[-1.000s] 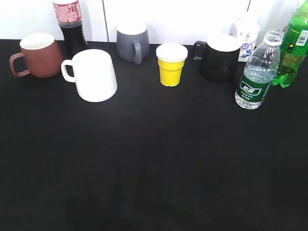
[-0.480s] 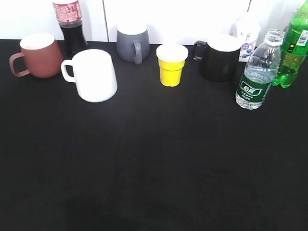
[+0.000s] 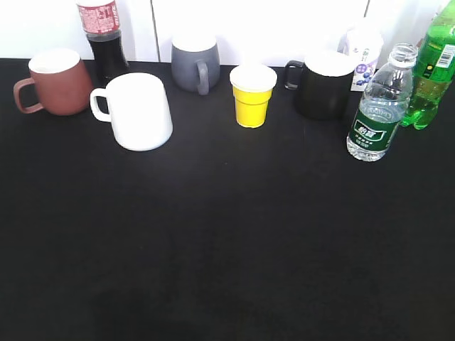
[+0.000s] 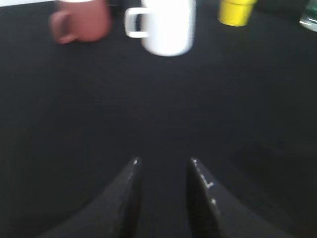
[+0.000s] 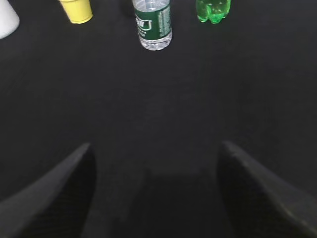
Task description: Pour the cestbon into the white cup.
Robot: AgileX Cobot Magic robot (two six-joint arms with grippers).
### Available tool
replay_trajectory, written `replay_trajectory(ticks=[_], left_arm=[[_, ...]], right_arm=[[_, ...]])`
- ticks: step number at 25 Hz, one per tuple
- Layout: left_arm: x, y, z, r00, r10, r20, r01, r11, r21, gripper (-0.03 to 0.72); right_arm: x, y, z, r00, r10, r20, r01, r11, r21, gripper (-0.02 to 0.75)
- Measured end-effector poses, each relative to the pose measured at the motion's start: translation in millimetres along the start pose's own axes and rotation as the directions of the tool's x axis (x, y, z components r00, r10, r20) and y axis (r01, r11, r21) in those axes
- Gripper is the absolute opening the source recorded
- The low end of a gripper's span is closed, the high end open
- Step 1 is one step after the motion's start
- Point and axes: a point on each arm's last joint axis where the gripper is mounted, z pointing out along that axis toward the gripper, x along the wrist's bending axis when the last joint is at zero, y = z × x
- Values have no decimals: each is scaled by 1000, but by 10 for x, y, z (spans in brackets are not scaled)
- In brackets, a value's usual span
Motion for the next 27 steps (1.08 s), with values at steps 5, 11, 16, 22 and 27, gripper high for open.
replay_trajectory(ticks=[5, 11, 16, 22, 27], left_arm=[[-21, -19, -27, 967, -120, -224, 112, 992, -50, 241], [-24, -18, -27, 959, -135, -251, 125, 991, -56, 241], [-24, -18, -27, 959, -135, -251, 125, 991, -56, 241], [-24, -18, -26, 959, -135, -250, 125, 991, -56, 241], [-24, -18, -26, 959, -135, -250, 125, 991, -56, 241]], right_arm=[[29, -13, -16, 953, 146, 265, -134, 989, -61, 576], [37, -15, -19, 928, 181, 326, -163, 983, -81, 576], [37, -15, -19, 928, 182, 325, -164, 983, -81, 575], [39, -15, -18, 929, 182, 323, -165, 983, -81, 575], [39, -15, -18, 929, 182, 323, -165, 983, -82, 575]])
